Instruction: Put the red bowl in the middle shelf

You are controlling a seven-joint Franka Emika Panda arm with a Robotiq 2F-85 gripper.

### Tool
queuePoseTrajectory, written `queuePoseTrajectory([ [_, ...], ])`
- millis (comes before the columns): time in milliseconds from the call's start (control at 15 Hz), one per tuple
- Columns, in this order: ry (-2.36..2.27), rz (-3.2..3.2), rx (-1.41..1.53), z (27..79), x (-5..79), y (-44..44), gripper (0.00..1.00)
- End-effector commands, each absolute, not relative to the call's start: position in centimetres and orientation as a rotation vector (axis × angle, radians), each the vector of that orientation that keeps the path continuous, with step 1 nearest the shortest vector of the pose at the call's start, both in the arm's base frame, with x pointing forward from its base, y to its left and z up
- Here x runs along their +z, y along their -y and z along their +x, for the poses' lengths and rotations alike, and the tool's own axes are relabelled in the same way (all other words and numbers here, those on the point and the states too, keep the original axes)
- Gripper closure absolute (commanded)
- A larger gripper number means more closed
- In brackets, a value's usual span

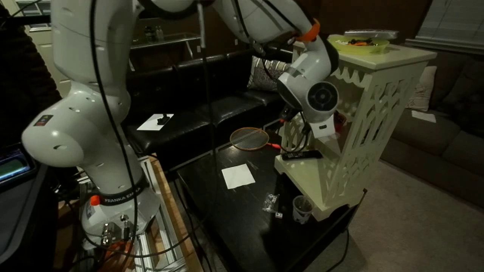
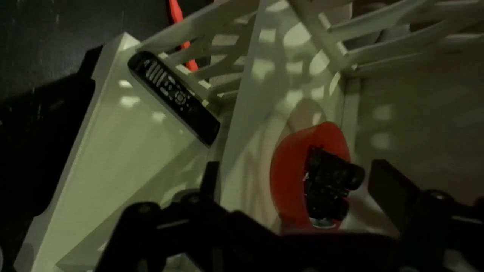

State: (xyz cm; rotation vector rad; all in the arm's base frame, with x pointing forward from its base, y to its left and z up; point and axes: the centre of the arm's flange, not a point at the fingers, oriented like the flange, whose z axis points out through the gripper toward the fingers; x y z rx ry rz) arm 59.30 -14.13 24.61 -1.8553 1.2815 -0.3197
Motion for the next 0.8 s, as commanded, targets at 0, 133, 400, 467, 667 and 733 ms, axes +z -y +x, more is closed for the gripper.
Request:
queuePoseTrajectory([
  [0, -1.068, -1.846, -0.219, 52.7, 30.5, 17.0, 0.00],
  [133, -0.968, -1.799, -0.149, 50.4, 33.2, 18.3, 0.00],
  [400, -0.793, -1.704, 0.028, 48.0, 38.1, 18.7, 0.00],
  [467, -0.728, -1.713, 0.066, 47.3, 39.2, 18.4, 0.00],
  [667, -0.688, -1.698, 0.065, 48.5, 37.7, 17.9, 0.00],
  [733, -0.661, -1.697, 0.079, 47.8, 38.6, 18.1, 0.00],
])
